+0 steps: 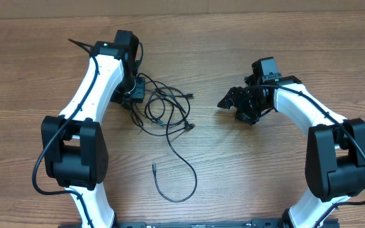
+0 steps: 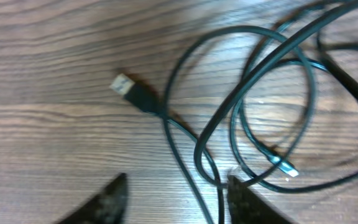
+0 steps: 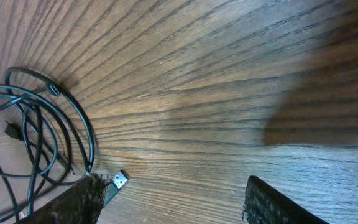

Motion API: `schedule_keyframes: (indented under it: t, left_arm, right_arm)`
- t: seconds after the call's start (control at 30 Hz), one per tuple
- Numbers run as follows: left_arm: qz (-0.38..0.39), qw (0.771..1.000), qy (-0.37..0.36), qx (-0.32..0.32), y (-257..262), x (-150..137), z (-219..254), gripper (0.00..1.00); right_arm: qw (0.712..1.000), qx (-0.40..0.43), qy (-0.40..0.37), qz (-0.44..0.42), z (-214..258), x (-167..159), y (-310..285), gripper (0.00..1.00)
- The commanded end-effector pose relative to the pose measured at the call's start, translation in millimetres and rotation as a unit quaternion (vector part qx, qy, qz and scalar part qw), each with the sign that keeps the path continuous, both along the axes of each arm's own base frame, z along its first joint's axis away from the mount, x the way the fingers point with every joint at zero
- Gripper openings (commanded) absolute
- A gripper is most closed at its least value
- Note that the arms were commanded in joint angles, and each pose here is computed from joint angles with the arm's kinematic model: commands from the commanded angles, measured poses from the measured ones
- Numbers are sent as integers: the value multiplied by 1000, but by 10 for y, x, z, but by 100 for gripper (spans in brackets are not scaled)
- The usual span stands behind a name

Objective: Untangle cables

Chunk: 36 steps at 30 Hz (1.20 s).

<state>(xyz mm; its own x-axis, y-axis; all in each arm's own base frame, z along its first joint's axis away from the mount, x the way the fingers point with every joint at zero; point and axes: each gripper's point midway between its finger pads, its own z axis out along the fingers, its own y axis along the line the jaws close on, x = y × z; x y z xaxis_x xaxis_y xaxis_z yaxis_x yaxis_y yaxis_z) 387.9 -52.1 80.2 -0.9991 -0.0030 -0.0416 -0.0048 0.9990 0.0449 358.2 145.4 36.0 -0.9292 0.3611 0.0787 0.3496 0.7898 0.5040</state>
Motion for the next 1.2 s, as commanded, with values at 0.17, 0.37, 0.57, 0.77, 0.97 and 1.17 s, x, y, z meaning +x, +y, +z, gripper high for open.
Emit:
schedule_keyframes:
  t: [0.17,0.37,0.57,0.77,0.97,1.17]
  left_arm:
    - [55,998,2,20,263,12,0,88]
    - [93,996,5,10,415,2,5,87]
    - [124,988,-1,-96,399,56,79,88]
    - [40,937,-35,-346,-37,166,444,88]
    - [10,913,-45,-406,-155,141,596,86]
    - [20,957,-9,-288,-128,62,319,72]
  right_arm:
    - [997,-74,-5,-18,-88,54,-258,71]
    - [986,-162,4,-34,-182,3,-559,72]
    - [983,-179,15,-34,-200,-56,-619,80]
    - [990,-138,21,-18,-175,-100,-418,82]
    - [991,-132,3,5,-160,-81,-220,84]
    - [991,-124,-30,26,-130,-8,-6,94]
